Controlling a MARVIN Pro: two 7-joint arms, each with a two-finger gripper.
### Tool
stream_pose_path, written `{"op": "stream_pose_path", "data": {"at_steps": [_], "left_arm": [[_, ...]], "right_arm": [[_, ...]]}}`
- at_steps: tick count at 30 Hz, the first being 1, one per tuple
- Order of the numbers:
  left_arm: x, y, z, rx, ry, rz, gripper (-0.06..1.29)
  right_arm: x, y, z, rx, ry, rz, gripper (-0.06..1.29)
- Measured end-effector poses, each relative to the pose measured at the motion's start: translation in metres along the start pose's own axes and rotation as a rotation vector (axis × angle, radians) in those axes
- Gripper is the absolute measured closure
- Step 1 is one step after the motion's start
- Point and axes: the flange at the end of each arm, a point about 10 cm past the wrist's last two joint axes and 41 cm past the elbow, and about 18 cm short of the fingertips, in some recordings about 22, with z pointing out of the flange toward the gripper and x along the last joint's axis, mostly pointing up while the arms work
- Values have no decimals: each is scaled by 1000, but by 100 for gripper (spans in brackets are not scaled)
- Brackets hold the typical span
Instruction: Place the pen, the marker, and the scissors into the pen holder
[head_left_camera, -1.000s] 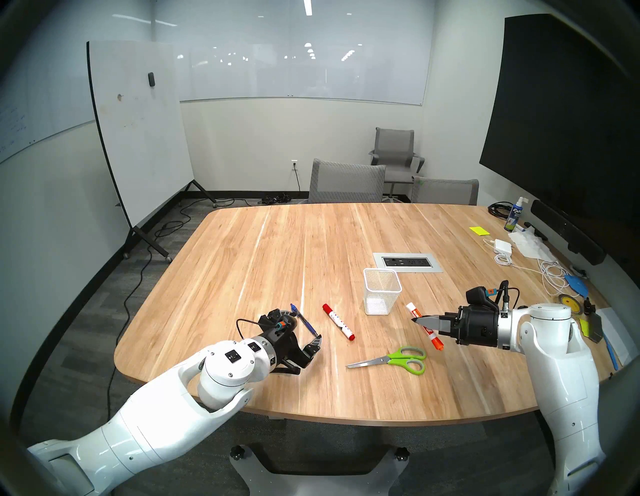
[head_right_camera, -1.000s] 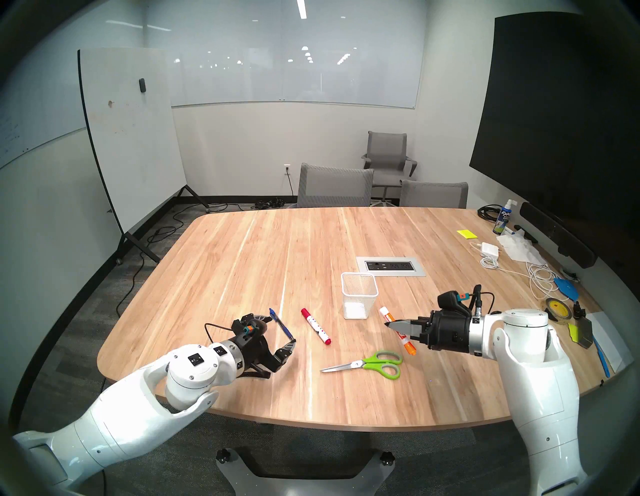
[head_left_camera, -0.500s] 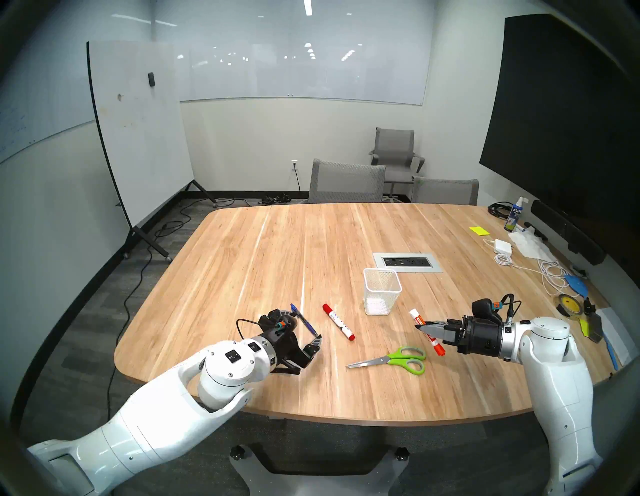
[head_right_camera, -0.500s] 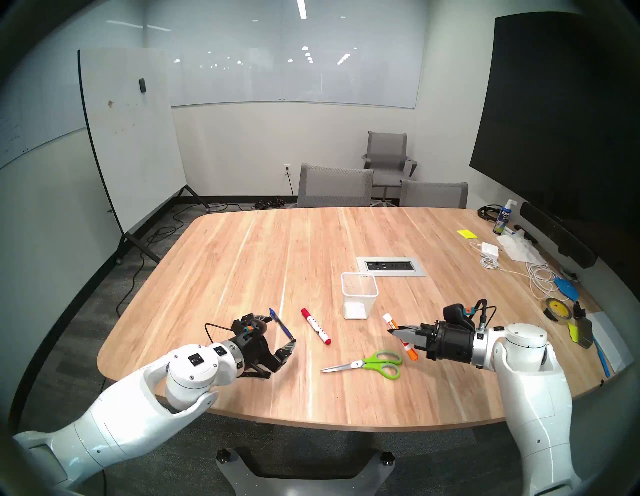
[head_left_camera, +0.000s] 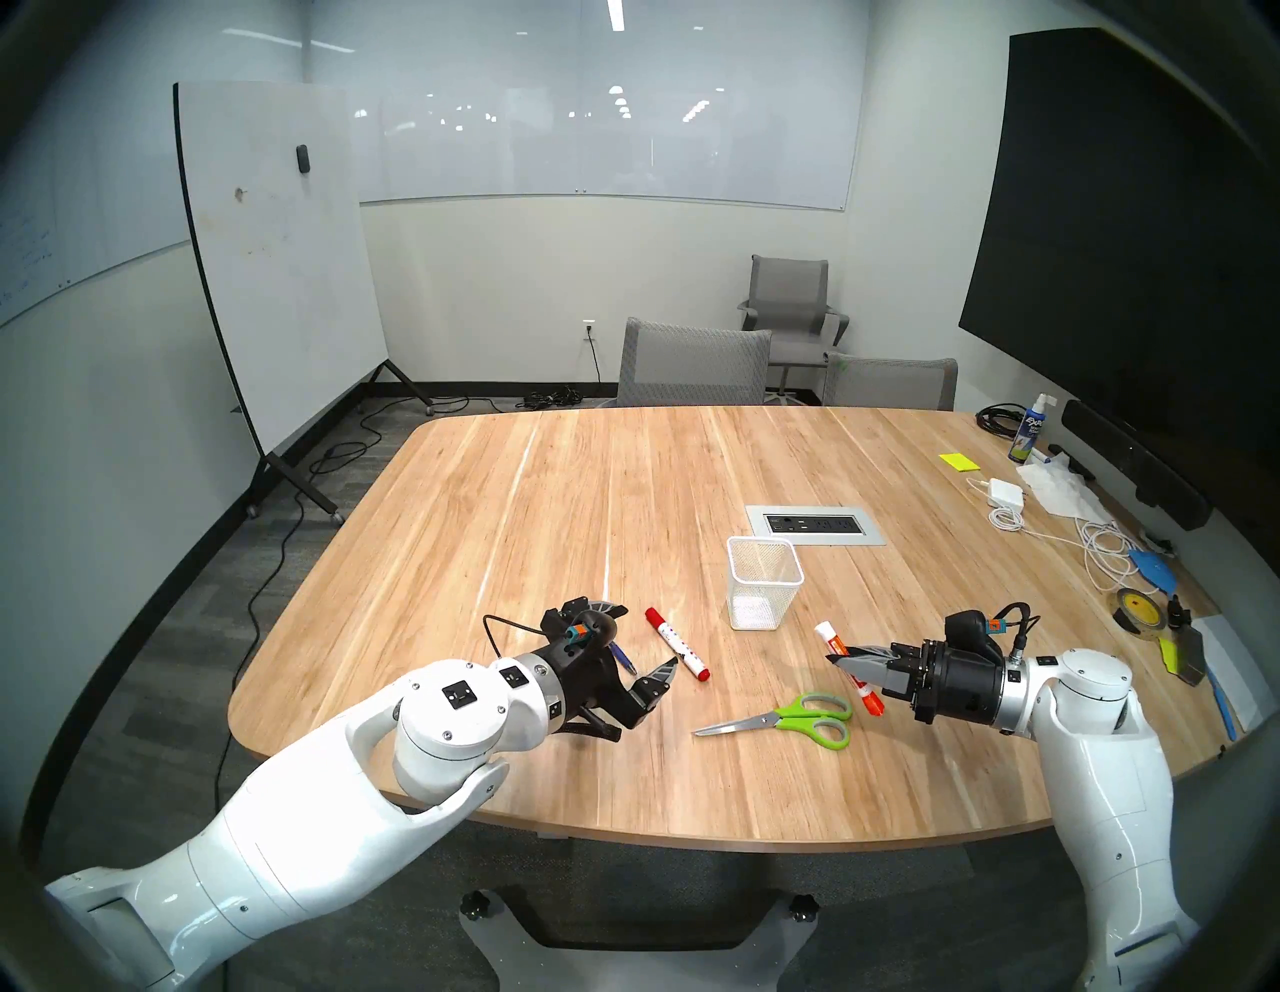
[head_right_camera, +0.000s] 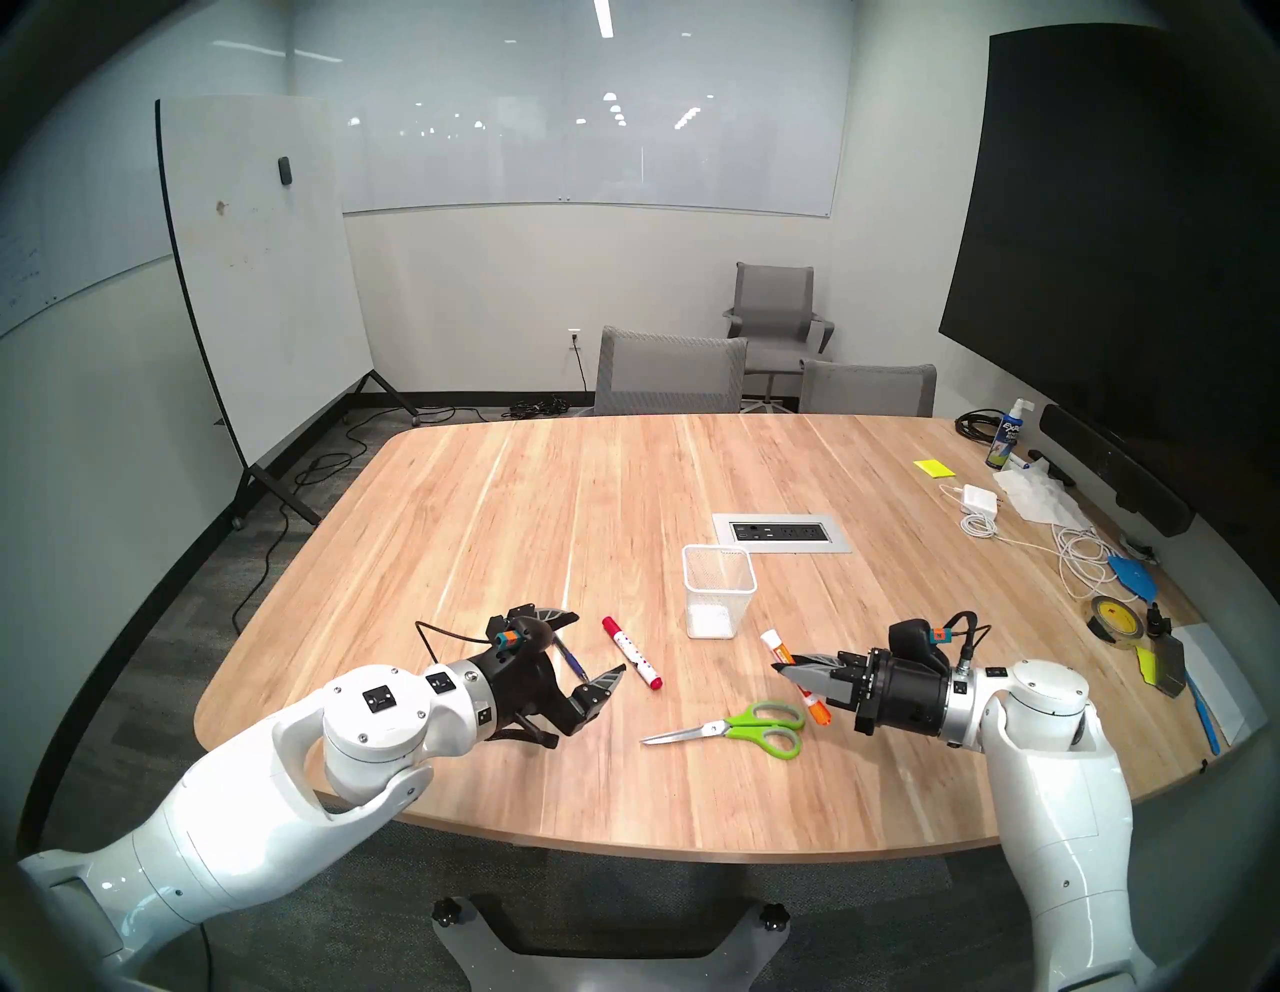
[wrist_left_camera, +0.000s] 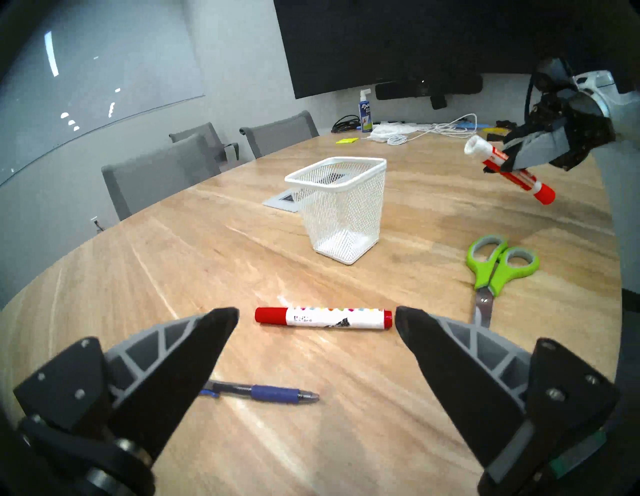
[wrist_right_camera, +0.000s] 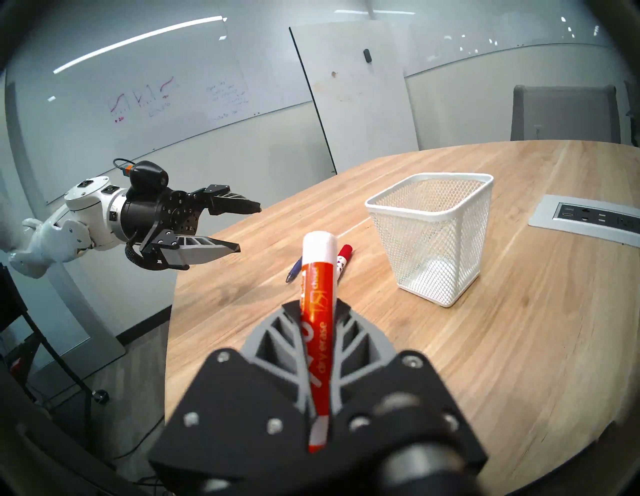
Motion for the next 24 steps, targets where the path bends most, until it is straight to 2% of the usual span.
{"op": "stream_pose_path", "data": {"at_steps": [4,11,18,24], "left_arm": [[20,5,1,-55,61,-37,1],[36,6,2,-121,145,-124,1],[44,9,3,-199,219,-205,1],[41,11,10,-260,244,-262,1]], "right_arm": [[3,-1,-3,21,14,-12,117],[3,0,-6,37,30,-20,117],[0,1,-8,51,57,-10,117],[-5,3,-9,62,80,12,117]]}}
